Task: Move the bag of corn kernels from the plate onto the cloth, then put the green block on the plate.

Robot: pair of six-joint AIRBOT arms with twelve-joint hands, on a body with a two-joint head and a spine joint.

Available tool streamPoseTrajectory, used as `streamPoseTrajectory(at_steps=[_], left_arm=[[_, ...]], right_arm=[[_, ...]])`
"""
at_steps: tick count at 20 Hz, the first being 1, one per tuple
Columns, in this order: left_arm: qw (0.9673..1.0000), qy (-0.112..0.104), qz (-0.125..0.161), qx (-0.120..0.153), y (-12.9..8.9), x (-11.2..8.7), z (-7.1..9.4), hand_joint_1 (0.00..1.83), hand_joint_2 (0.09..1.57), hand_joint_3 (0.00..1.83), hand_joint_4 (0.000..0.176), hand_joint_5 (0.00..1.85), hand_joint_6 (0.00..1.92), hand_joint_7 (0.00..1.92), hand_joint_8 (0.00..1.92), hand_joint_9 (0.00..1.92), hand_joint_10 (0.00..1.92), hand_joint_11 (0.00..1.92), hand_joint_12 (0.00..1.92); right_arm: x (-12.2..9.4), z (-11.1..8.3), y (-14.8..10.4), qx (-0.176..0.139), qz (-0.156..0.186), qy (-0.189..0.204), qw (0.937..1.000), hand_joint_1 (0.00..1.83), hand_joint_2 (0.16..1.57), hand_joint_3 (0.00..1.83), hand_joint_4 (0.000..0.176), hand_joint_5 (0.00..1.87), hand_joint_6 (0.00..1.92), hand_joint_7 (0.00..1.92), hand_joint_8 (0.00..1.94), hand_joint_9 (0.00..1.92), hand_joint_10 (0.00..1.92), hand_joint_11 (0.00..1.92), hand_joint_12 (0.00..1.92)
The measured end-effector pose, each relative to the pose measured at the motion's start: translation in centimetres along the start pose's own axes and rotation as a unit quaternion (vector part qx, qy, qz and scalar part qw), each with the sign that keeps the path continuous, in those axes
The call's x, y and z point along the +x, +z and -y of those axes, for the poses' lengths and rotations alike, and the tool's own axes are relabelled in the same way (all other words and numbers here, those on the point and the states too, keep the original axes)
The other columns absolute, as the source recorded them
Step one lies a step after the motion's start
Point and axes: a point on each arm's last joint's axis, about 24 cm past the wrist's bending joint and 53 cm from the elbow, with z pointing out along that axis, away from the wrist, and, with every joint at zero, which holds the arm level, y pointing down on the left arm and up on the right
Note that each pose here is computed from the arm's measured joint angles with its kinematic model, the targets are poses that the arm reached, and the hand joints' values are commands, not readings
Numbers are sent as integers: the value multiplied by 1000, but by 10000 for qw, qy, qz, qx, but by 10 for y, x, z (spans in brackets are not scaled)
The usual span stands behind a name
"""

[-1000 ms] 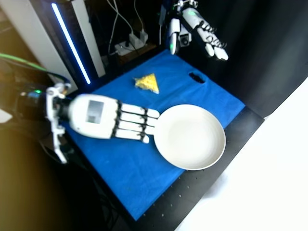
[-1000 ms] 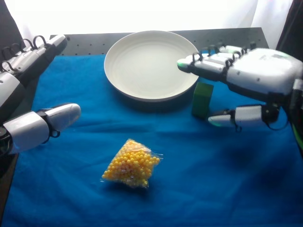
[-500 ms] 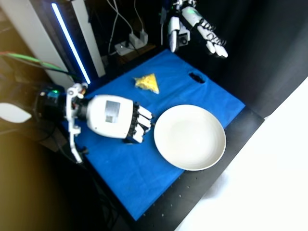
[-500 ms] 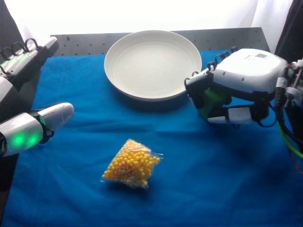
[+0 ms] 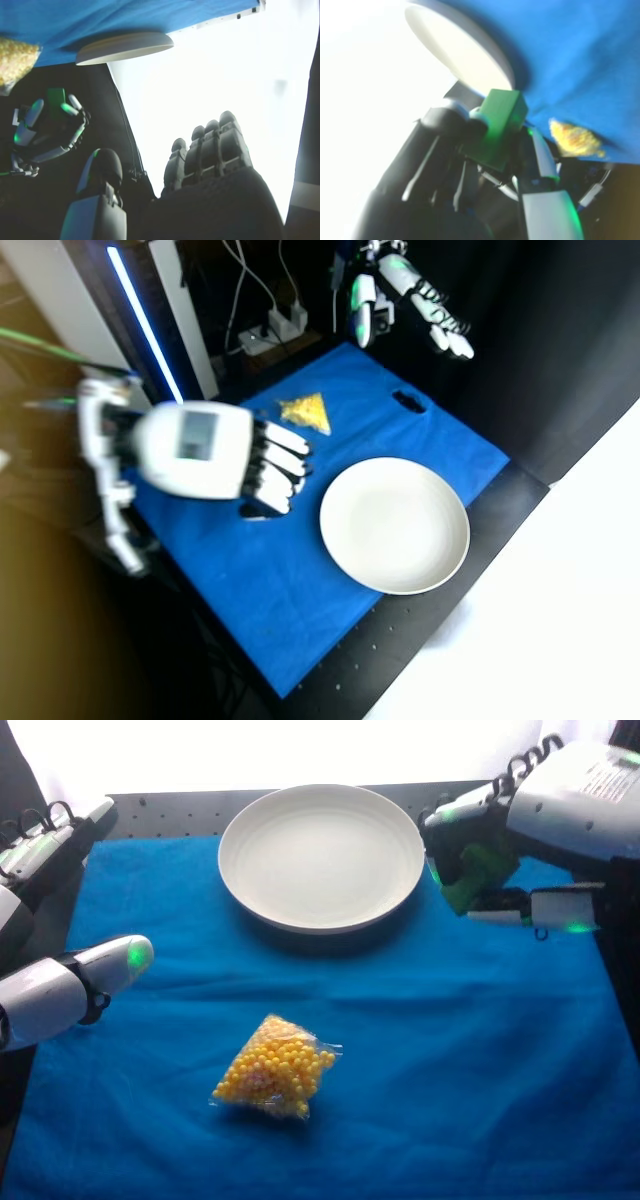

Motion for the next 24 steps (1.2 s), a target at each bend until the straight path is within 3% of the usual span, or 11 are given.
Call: streamPoseTrajectory(at_steps=[5,7,8,9,10,12,14,16,21,22,24], left_arm=[[10000,-26,-5,-5,0,2,0,395,1205,0,145,0,0,0,0,0,0,0,0],[10000,-56,-11,-12,0,4,0,351,1212,0,132,0,0,0,0,0,0,0,0],[10000,-73,-16,-10,0,4,0,343,1214,1,119,0,0,0,0,0,0,0,0],[9999,-97,-41,5,0,6,0,353,1219,3,100,0,0,0,0,0,0,0,0],[9999,-145,-48,20,0,8,0,382,1211,0,118,0,0,0,0,0,0,0,0],[9998,-173,-81,0,1,11,-2,398,1220,3,106,0,0,0,0,0,0,0,0],[9998,-200,-95,13,1,12,-1,328,1239,9,148,0,0,0,0,0,0,0,0],[9996,-247,-87,43,3,13,-1,265,1231,3,117,0,0,0,0,0,0,0,0],[9995,-281,-146,59,3,17,-1,270,1209,0,113,4,0,0,0,0,0,0,0],[9994,-286,-157,75,3,17,1,260,1209,0,155,20,7,0,0,0,0,0,0],[9994,-312,-110,22,4,16,-2,258,1196,0,175,31,10,0,0,0,0,7,3]], right_arm=[[-27,-17,38,-174,197,-272,9993,1364,1188,0,0,648,1275,853,1181,941,1352,776,1514],[-36,-12,65,8,155,-455,9988,1353,1202,2,0,651,1300,794,1230,888,1377,738,1459],[-37,-7,74,116,126,-468,9988,1348,1195,0,0,714,1208,872,1183,811,1466,411,1757],[-36,-2,83,218,84,-464,9986,1342,1211,4,0,668,1243,789,1294,848,1472,583,1724],[-30,8,94,363,-3,-454,9983,1319,1247,3,0,635,1313,693,1408,795,1538,616,1693],[-8,23,115,674,-277,-393,9966,1317,1249,2,0,613,1382,700,1362,792,1524,508,1597],[11,34,133,947,-505,-262,9939,1319,1245,1,0,652,1298,708,1374,776,1553,556,1522],[23,45,144,1203,-648,-132,9905,1215,1259,0,0,698,1124,764,1603,841,1539,866,1725],[54,59,150,1556,-996,72,9828,1218,1275,7,0,648,1226,724,1604,716,1440,707,1703],[65,66,148,1630,-1064,163,9807,1207,1247,0,0,684,1220,817,1477,786,1173,705,1583],[70,68,146,1629,-1073,244,9805,1339,1236,4,0,590,1280,773,1351,798,1527,542,1537]])
